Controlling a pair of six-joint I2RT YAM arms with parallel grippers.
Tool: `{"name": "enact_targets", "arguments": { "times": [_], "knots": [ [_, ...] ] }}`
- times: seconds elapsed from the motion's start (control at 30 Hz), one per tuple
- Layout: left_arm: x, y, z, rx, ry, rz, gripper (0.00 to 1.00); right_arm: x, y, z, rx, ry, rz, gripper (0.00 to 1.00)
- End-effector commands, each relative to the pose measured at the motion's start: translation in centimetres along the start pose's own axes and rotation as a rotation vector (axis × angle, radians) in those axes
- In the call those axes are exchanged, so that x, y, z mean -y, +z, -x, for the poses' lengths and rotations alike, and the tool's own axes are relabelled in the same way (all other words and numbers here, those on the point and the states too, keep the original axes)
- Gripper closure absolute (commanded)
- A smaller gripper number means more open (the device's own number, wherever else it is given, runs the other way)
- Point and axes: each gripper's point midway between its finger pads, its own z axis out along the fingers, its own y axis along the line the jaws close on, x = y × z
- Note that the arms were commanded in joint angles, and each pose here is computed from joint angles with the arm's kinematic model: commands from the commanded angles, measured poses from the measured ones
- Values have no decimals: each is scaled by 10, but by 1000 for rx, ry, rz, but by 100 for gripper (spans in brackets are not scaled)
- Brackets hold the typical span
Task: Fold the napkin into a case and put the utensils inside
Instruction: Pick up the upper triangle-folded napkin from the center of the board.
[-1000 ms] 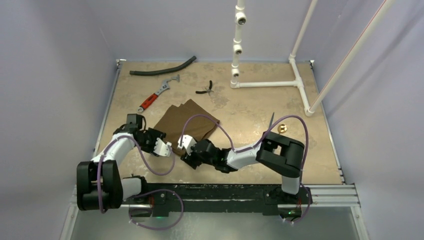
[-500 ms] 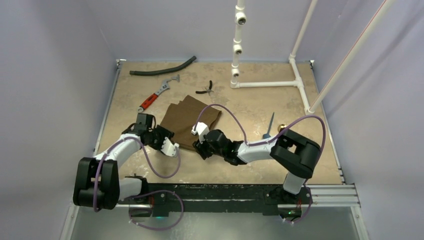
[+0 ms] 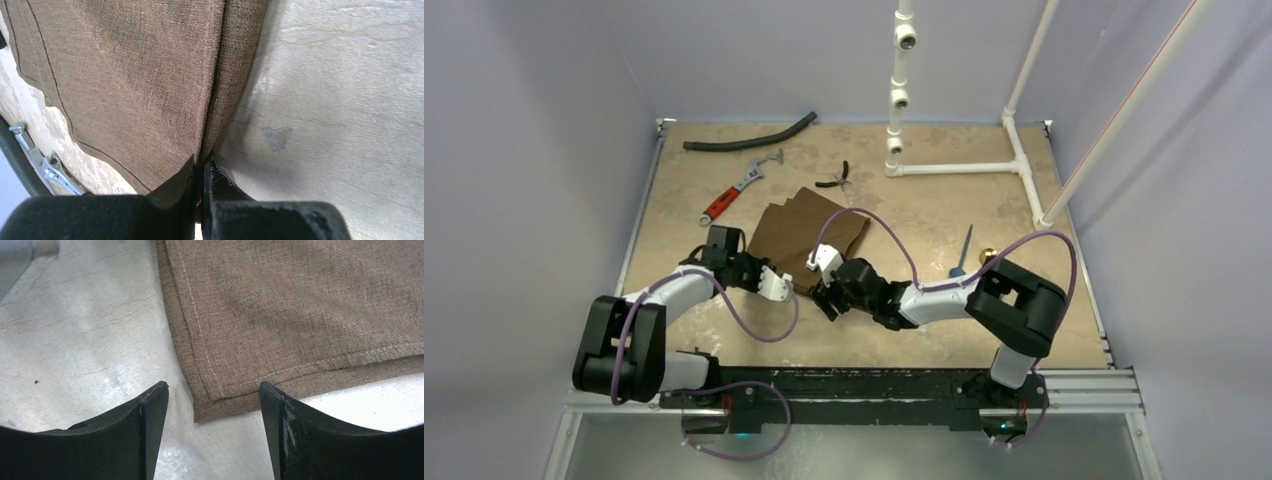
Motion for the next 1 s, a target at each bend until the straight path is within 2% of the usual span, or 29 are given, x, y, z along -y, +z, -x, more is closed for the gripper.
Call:
{"name": "enact_targets", "arguments": {
  "times": [0.0,0.1,0.2,0.33,0.4,0.5,0.57,0.7,0.73,0.8,0.83,0.9,0.97],
  "knots": [
    [-24,-3,2,6,-79,61,100,2,12,12,16,-40,-36,30],
    [-23,-5,5,14,-55,42,96,-1,23,-5,-61,-15,-27,32],
    [-20,-7,5,13,-31,24,86,-2,27,-16,-121,20,-38,40],
    [-6,2,0,2,15,-15,79,0,21,-22,-130,64,-54,64],
    [-2,8,-2,3,33,-23,77,0,17,-21,-118,79,-56,72],
    [12,15,-10,-21,67,-78,65,-1,14,-17,-102,92,-50,91],
    [19,18,-15,-39,90,-103,64,0,13,-13,-90,101,-47,100],
    [28,24,-15,-28,117,-132,68,-2,10,-5,-59,114,-20,100],
    [30,26,-15,-23,127,-132,74,-2,10,-5,-62,112,-17,100],
    [29,30,-15,-19,141,-108,94,-2,10,-5,-67,110,-14,100],
    [28,31,-14,-16,135,-94,100,-1,10,-5,-67,111,-12,100],
    [16,28,-10,0,99,-75,100,-1,7,1,-53,116,-3,100],
    [-7,21,-4,22,-24,-38,100,1,3,9,-33,120,5,100]
  ]
}}
